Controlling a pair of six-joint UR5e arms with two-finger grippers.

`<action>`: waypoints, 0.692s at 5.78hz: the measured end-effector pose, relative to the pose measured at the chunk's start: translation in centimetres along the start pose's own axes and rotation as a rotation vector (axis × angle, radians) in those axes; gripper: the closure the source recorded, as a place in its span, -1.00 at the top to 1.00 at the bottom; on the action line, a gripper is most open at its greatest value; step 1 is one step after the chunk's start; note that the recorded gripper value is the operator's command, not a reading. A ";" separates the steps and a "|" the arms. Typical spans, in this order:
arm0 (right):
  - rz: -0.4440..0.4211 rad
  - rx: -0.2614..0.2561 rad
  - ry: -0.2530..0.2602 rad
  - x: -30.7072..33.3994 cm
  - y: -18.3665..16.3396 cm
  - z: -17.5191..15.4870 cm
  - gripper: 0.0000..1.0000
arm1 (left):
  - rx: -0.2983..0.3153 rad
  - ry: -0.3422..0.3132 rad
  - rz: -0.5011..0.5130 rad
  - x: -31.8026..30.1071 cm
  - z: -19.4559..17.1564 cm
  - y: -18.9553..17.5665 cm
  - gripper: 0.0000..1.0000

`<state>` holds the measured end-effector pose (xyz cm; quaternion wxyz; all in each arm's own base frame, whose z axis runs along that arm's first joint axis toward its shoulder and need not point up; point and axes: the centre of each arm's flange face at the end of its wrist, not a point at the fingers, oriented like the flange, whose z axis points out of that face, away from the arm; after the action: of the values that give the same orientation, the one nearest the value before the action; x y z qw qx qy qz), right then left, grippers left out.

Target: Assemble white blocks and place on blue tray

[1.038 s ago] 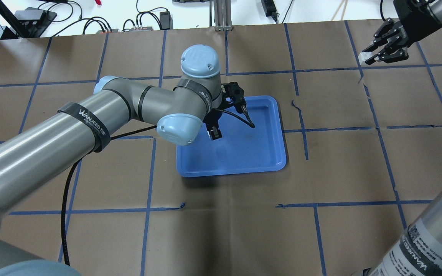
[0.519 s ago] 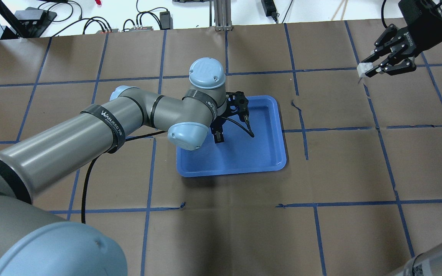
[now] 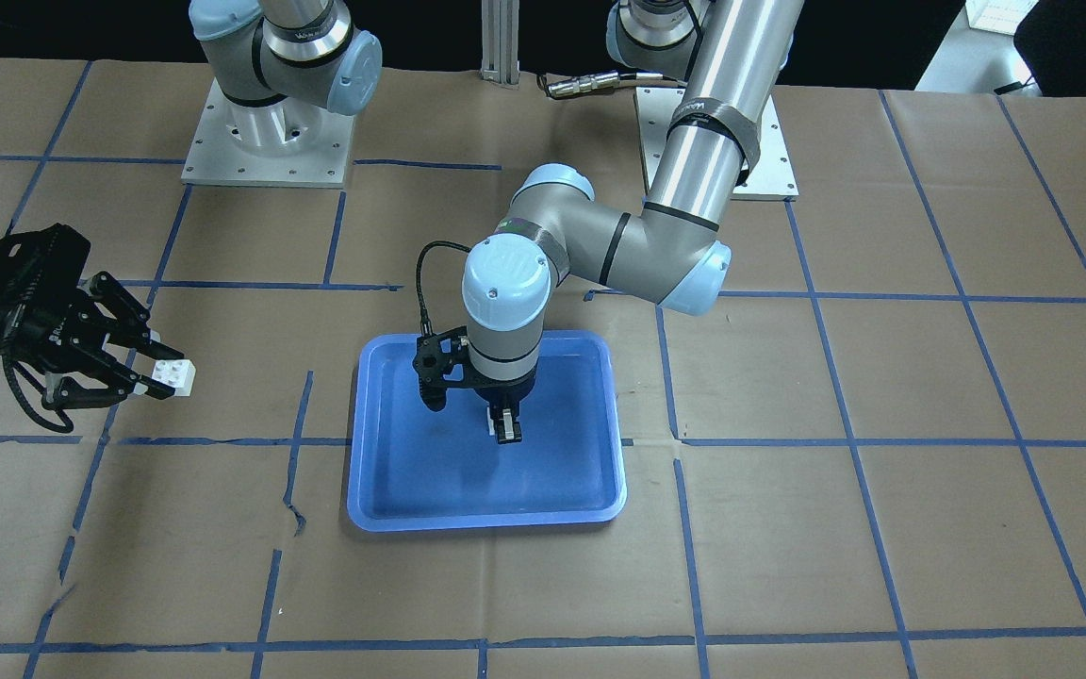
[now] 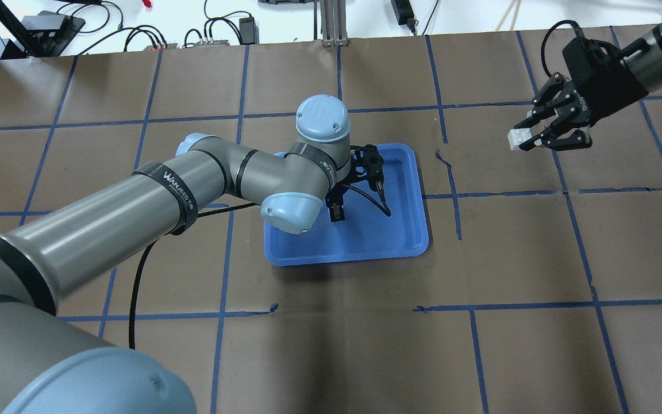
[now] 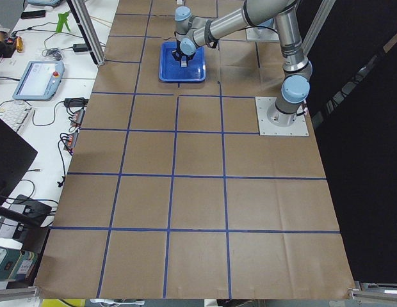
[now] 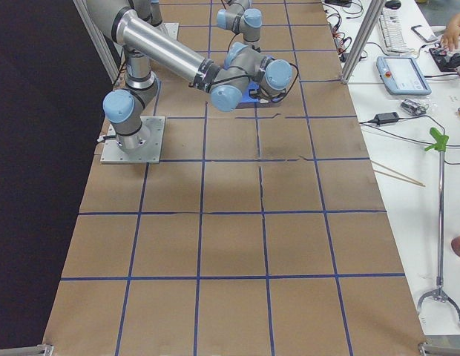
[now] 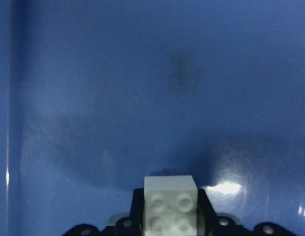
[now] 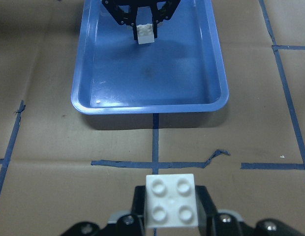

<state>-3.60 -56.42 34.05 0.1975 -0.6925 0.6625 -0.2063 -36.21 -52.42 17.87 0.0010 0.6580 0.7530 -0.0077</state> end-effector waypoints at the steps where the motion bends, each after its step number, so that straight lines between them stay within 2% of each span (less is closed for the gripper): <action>1: -0.006 0.010 0.004 0.1 -0.3 0.5 -0.43 | -0.003 0.007 0.002 0.4 0.2 0.2 0.62; 3: -0.003 0.034 0.012 0.2 -0.5 0.9 -0.44 | -0.010 0.013 -0.003 0.7 -0.9 0.6 0.70; 4: -0.003 0.038 0.010 0.3 -0.4 1.0 -0.44 | -0.027 0.035 -0.025 0.5 -4.1 1.8 0.80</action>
<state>-2.68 -56.71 33.41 0.2068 -0.6885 0.6585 -0.2225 -34.48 -51.61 21.91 -0.0035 0.6484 0.7612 0.0137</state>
